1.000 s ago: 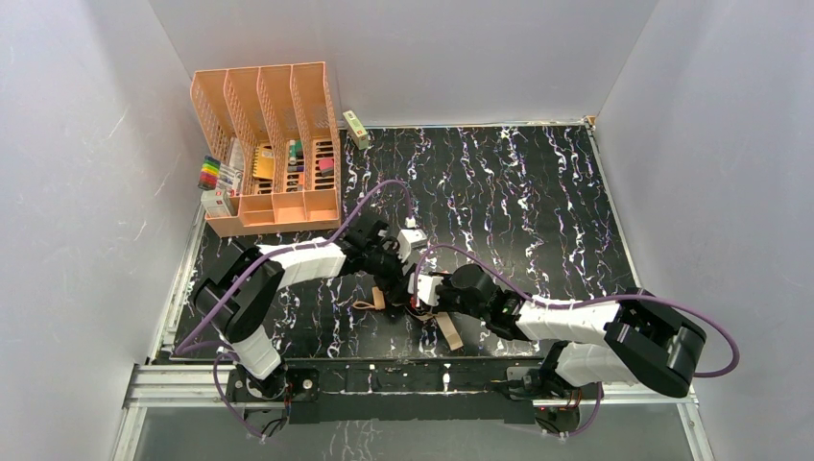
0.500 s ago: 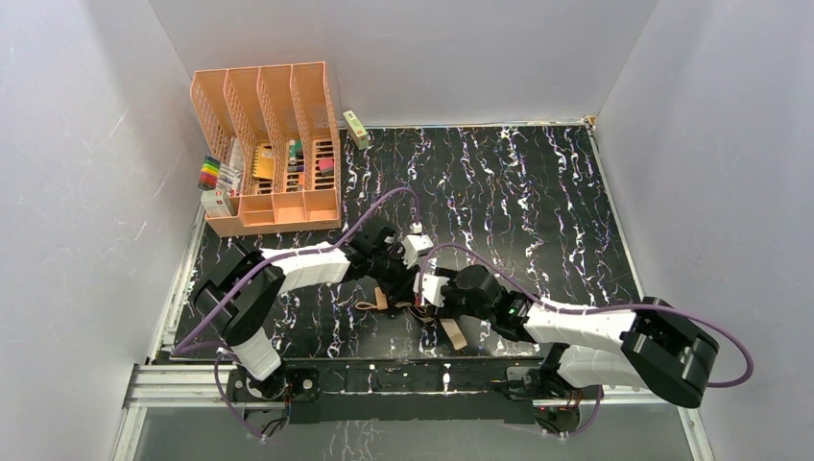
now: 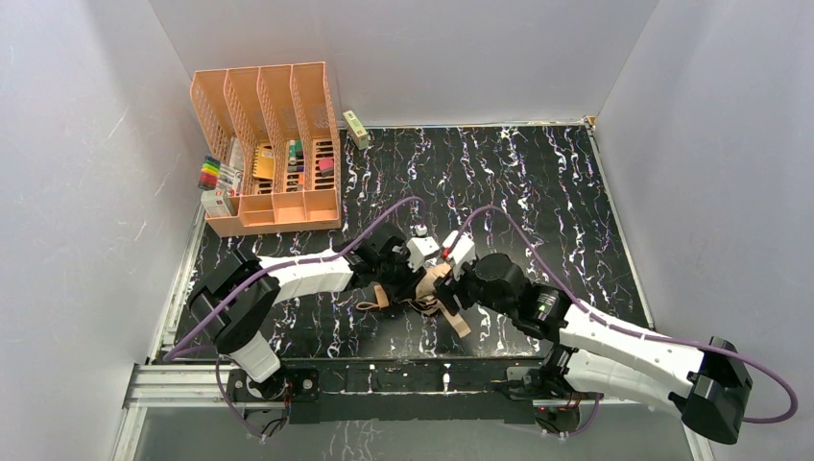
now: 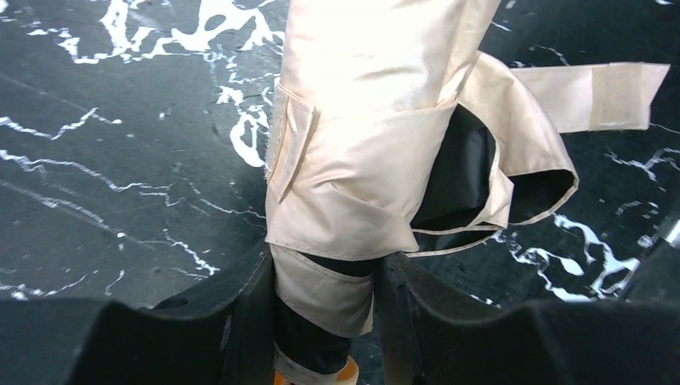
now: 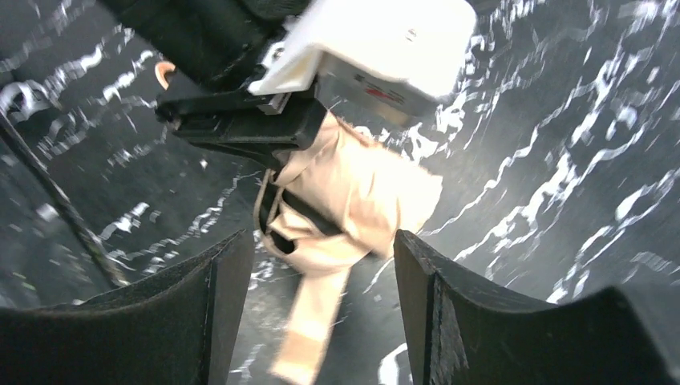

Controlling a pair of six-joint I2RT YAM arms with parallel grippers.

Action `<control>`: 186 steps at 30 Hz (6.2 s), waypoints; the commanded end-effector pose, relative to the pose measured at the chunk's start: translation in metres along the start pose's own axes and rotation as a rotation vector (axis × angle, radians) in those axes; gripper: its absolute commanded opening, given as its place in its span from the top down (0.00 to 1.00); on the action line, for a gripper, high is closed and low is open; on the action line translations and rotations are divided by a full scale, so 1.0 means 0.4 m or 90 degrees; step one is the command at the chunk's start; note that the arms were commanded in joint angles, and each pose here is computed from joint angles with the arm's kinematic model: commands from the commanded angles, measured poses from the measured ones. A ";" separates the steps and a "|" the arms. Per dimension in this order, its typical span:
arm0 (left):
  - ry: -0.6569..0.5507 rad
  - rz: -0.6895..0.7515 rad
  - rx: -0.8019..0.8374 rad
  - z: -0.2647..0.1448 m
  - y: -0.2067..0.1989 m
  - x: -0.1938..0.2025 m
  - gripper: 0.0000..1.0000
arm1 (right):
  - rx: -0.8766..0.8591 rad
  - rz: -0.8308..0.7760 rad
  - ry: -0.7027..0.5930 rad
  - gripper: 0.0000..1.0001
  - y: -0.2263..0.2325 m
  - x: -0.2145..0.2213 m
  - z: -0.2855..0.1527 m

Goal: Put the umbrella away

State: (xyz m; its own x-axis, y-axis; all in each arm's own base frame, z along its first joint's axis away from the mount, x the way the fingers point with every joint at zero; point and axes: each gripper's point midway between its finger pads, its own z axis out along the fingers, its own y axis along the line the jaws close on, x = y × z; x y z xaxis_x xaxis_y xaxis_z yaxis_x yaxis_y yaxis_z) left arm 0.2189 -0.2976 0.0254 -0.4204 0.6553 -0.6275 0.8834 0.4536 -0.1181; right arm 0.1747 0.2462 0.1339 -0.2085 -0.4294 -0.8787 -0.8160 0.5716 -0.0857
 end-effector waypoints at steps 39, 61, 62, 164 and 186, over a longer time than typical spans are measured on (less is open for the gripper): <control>0.131 0.012 -0.214 -0.006 0.052 0.112 1.00 | 0.511 0.644 0.350 0.41 -0.038 0.351 -0.012; 0.149 -0.031 -0.249 0.004 0.060 0.117 1.00 | 0.420 0.628 0.381 1.00 0.008 0.397 -0.006; 0.149 -0.041 -0.254 0.006 0.061 0.114 1.00 | 0.401 0.640 0.381 1.00 0.020 0.391 -0.004; 0.042 0.586 -0.399 0.004 0.073 0.082 1.00 | -0.443 -0.084 0.163 0.20 -0.093 0.056 0.246; -0.084 0.421 -0.452 -0.076 0.053 -0.035 0.60 | -0.339 -0.106 0.307 0.63 -0.140 0.227 0.292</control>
State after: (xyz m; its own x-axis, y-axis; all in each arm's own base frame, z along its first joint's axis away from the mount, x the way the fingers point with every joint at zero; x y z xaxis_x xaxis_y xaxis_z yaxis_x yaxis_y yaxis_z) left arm 0.2415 -0.2800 0.0351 0.2706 0.8919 -0.3623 0.5590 0.1608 0.8134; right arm 0.2451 0.2851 0.0450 -0.2026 -0.6983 -0.6866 -0.9647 0.0218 0.2625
